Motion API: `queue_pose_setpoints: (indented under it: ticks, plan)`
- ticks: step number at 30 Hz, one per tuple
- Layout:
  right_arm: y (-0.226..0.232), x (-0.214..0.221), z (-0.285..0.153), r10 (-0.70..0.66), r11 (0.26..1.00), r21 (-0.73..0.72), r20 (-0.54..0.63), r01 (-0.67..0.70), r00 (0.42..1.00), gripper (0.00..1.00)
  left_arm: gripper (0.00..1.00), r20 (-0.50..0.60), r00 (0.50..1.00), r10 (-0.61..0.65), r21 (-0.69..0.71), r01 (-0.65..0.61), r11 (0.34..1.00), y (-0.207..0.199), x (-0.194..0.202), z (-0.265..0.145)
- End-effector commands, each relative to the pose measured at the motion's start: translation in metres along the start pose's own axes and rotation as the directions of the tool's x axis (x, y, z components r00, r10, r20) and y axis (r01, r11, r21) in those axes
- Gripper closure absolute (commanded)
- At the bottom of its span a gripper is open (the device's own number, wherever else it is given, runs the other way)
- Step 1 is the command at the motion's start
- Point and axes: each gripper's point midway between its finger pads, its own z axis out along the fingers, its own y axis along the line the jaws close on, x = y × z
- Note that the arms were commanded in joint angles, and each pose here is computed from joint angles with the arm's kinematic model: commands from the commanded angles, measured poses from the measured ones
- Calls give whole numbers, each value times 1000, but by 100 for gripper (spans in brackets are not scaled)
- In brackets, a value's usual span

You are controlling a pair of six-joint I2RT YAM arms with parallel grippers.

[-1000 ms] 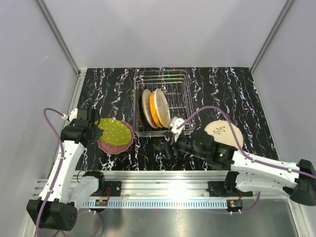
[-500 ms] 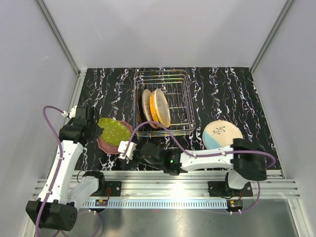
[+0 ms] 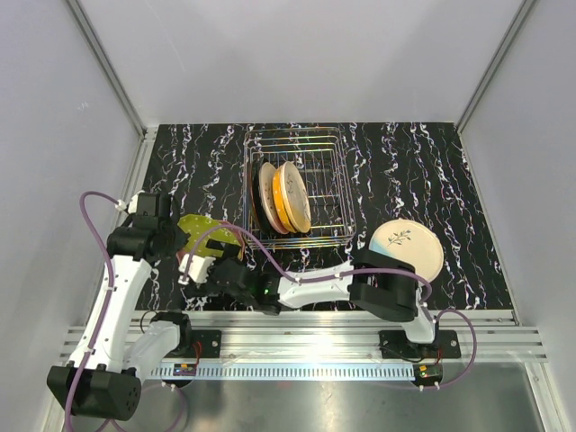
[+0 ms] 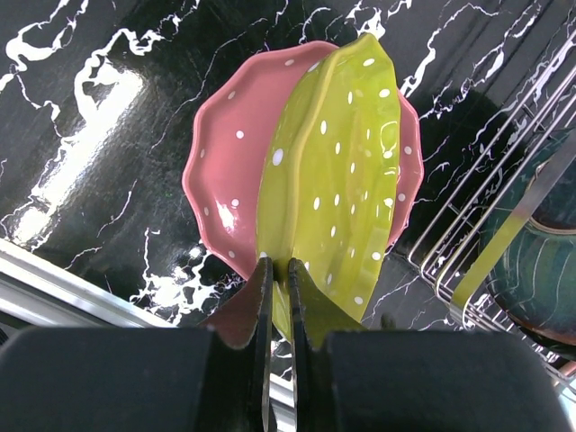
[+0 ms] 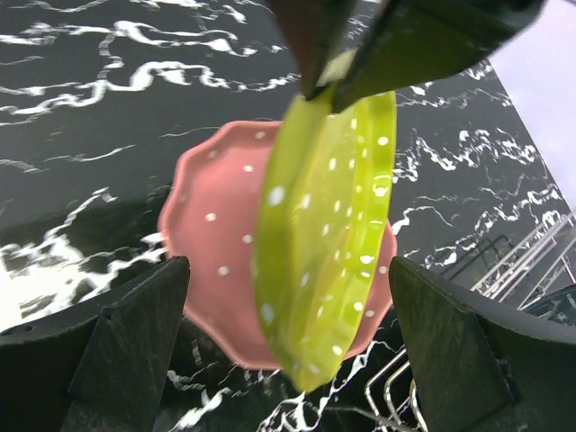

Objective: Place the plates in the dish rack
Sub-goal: Pass the plate from the left arm to the right

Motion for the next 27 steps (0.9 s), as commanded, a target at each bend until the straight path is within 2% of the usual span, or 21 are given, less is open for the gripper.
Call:
queue_pose_setpoints:
  ticks: [1, 5, 6, 9, 10, 12, 13, 14, 16, 18, 20, 22, 27]
  plan:
    - [-30, -12, 16, 63, 991, 112, 44, -67, 997, 1, 100, 53, 998, -13, 123, 6, 992, -26, -19, -16]
    - [-34, -10, 25, 43, 988, 148, 35, -47, 998, 10, 100, 42, 999, -10, 139, 4, 990, -27, -15, -16]
    - [-35, -13, 28, 44, 986, 157, 37, -49, 998, 20, 100, 38, 999, -10, 144, 4, 990, -28, -14, -17]
    - [-35, -6, 29, 54, 983, 176, 29, -58, 998, 36, 100, 39, 999, -9, 149, 3, 989, -28, -15, -20]
    - [-37, -10, 28, 64, 981, 183, 46, -71, 997, 45, 100, 43, 999, -9, 152, 2, 988, -28, -15, -22]
    - [-37, -9, 25, 76, 981, 177, 51, -84, 996, 54, 100, 53, 999, -9, 158, 0, 987, -28, -17, -26]
    - [-39, -12, 23, 83, 980, 176, 55, -91, 995, 65, 100, 64, 998, -9, 163, -2, 987, -29, -20, -29]
    - [-39, -15, 21, 98, 980, 170, 61, -107, 993, 69, 100, 74, 997, -6, 167, -7, 986, -29, -21, -30]
    - [-43, -24, 14, 118, 978, 163, 81, -129, 990, 78, 86, 102, 995, -6, 172, -12, 985, -29, -27, -34]
    - [-45, -40, 4, 158, 974, 143, 117, -174, 981, 87, 63, 135, 991, -4, 172, -19, 985, -30, -35, -37]
    - [-41, -49, -4, 192, 973, 101, 140, -207, 971, 94, 52, 174, 985, -8, 192, -26, 981, -33, -44, -46]
    - [-44, -69, -18, 226, 968, 65, 179, -241, 957, 96, 40, 227, 974, -27, 211, -22, 977, -37, -58, -61]
    - [-61, -99, -57, 321, 942, 14, 256, -335, 912, 99, 30, 382, 921, -74, 276, -37, 961, -48, -98, -107]
